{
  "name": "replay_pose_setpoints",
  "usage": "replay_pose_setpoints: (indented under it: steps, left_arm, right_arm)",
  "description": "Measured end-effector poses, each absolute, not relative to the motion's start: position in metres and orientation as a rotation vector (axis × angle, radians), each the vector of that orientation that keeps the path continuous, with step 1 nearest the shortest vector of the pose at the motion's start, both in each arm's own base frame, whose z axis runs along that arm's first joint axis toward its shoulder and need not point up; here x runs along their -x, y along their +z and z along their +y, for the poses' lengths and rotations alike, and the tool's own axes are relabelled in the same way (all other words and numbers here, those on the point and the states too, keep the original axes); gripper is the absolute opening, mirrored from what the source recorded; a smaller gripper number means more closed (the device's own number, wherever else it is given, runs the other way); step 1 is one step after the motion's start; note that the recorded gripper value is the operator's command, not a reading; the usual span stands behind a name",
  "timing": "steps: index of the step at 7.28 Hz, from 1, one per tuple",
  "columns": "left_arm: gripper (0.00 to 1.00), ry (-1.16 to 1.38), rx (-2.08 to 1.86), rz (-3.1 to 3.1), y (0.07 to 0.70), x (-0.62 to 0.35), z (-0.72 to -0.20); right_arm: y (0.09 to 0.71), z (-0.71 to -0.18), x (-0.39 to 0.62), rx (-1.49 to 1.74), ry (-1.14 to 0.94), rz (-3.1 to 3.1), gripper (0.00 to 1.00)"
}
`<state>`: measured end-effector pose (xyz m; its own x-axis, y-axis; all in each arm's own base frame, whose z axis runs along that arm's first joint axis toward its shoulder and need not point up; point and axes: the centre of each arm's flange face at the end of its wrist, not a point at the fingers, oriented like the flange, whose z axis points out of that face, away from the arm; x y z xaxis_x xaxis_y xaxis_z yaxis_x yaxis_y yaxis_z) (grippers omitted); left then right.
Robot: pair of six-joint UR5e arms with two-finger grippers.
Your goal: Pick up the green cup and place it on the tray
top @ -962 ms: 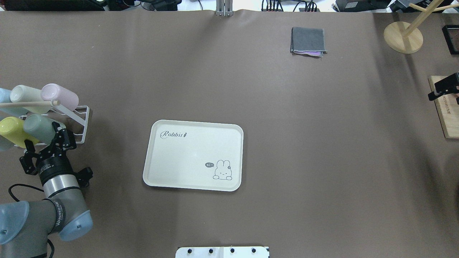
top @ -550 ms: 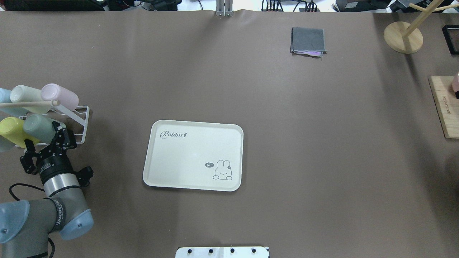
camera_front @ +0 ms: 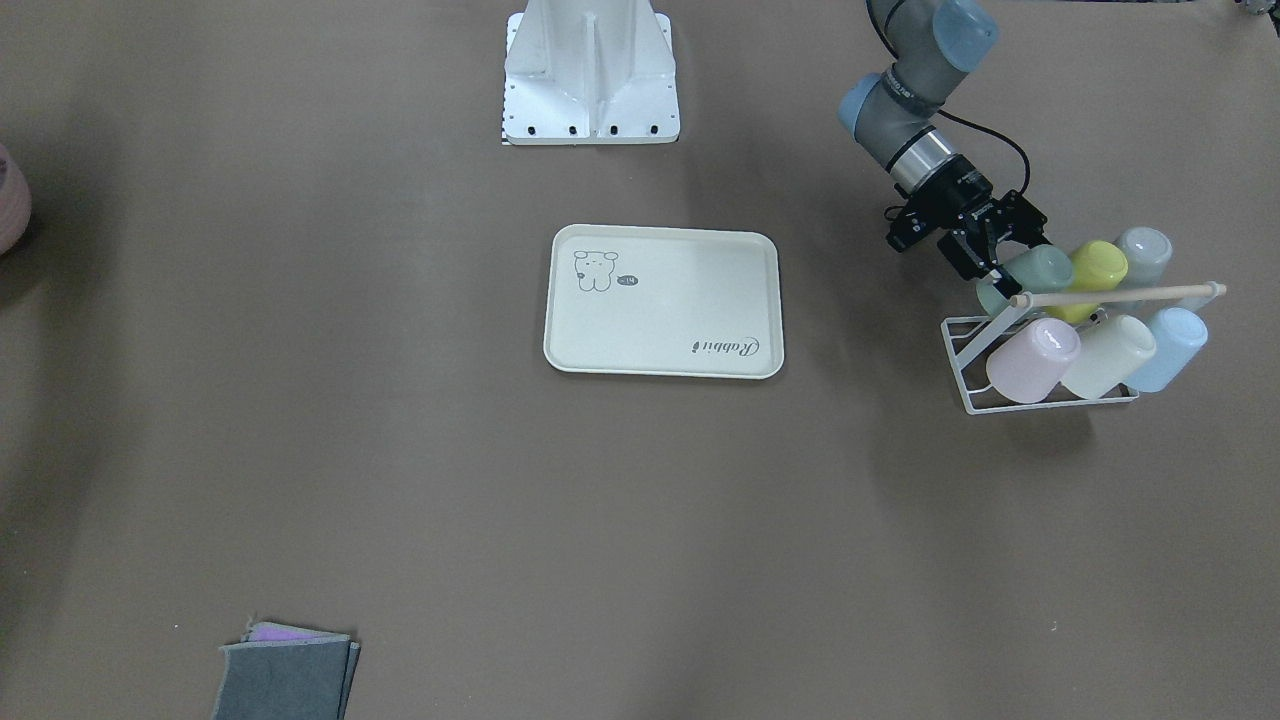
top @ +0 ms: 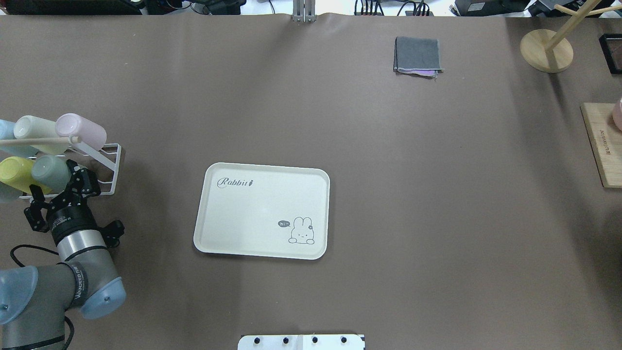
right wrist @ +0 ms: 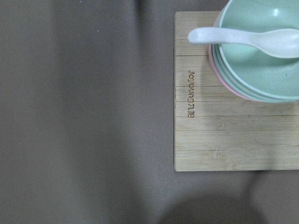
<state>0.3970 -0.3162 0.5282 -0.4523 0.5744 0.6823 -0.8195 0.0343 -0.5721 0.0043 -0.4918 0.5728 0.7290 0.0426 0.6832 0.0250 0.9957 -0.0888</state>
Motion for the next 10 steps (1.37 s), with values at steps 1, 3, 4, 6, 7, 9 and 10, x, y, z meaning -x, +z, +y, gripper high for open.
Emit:
replay_pose_setpoints:
  steps: [1,3,4,6,7,9,10]
  left_arm:
    - [0.90,1.649,-0.287,-1.223,0.5299,-0.3973,-0.3163]
    - [0.84,1.647,-0.284,-1.216,0.5306,-0.3994,-0.3167]
    - [0.81,1.647,-0.285,-1.213,0.5302,-0.4008,-0.3169]
    - [0.75,1.646,-0.285,-1.204,0.5284,-0.4026,-0.3170]
    - [0.72,1.647,-0.284,-1.199,0.5279,-0.4027,-0.3168]
    - [0.71,1.648,-0.285,-1.196,0.5267,-0.4027,-0.3167]
    - [0.69,1.648,-0.286,-1.195,0.5258,-0.4030,-0.3168]
  right_arm:
    - [0.5764,-0.4884,-0.0051,0.096,-0.007,-0.755,1.00]
    - [0.5797,-0.4847,-0.0049,0.112,-0.019,-0.762,1.00]
    - [0.5788,-0.4853,-0.0046,0.114,-0.021,-0.763,1.00]
    - [0.5773,-0.4863,-0.0041,0.113,-0.022,-0.766,1.00]
    - [0.5764,-0.4866,-0.0040,0.112,-0.023,-0.768,1.00]
    - [0.5744,-0.4862,-0.0035,0.121,-0.019,-0.774,1.00]
    - [0.5737,-0.4859,-0.0032,0.127,-0.017,-0.777,1.00]
